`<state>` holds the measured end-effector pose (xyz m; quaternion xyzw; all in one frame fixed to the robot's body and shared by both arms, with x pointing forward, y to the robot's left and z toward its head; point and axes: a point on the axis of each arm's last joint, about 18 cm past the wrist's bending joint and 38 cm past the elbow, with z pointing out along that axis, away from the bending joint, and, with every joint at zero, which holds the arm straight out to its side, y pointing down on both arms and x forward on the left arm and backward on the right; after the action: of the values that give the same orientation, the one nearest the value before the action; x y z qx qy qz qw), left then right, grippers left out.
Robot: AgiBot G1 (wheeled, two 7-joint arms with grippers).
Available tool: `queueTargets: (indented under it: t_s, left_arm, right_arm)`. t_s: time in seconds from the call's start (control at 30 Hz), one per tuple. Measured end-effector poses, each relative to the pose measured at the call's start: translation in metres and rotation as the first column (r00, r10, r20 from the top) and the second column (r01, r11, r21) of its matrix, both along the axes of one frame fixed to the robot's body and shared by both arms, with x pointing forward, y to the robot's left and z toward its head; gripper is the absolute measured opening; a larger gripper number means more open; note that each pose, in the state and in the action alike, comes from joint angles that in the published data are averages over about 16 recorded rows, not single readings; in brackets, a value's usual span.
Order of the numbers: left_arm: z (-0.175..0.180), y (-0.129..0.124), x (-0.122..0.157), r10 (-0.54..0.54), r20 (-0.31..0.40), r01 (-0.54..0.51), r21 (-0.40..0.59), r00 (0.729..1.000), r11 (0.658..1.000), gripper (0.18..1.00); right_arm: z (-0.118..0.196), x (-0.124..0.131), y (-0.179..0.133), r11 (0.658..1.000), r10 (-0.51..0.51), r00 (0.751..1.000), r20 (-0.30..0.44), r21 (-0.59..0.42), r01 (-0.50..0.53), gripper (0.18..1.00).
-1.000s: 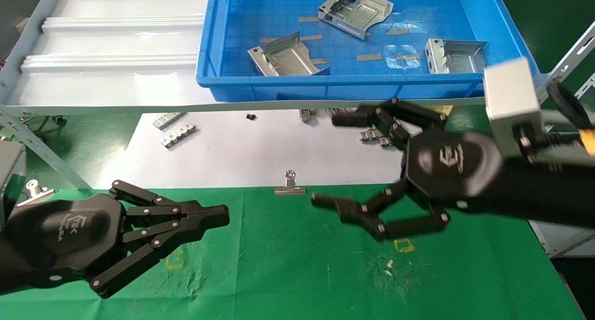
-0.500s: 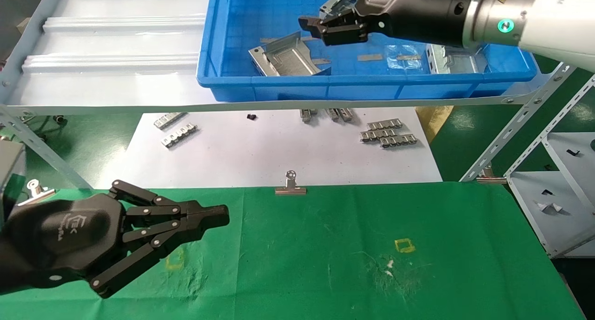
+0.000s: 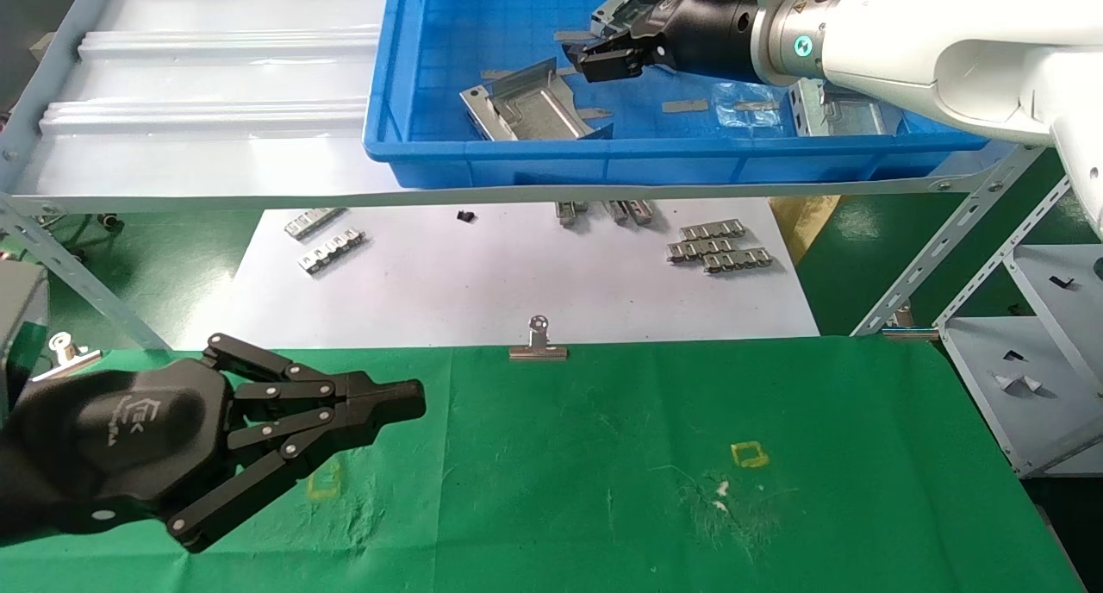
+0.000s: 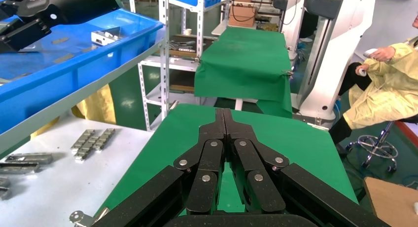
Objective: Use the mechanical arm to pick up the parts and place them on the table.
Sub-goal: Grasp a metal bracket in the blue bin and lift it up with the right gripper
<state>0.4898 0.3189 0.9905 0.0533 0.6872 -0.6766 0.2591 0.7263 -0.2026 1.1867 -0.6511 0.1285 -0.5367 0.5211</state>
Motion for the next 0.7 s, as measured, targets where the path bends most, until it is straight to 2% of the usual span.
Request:
queueTargets:
  t_s: [0.3, 0.5, 0.7]
  left_arm:
    - [0.000, 0.000, 0.000, 0.000, 0.000, 0.000, 0.000, 1.000, 1.000, 0.190]
    - [0.000, 0.000, 0.000, 0.000, 0.000, 0.000, 0.000, 1.000, 1.000, 0.190]
    - [0.000, 0.000, 0.000, 0.000, 0.000, 0.000, 0.000, 1.000, 1.000, 0.190]
  right_arm:
    - [-0.008, 0.008, 0.001, 0.999, -0.027, 0.999, -0.040, 0.043, 0.029, 0.942]
    - [-0.013, 0.009, 0.001, 0.998, -0.029, 0.997, -0.070, 0.058, 0.033, 0.869]
    - [-0.014, 0.010, 0.000, 0.997, -0.036, 0.996, -0.081, 0.061, 0.041, 0.758]
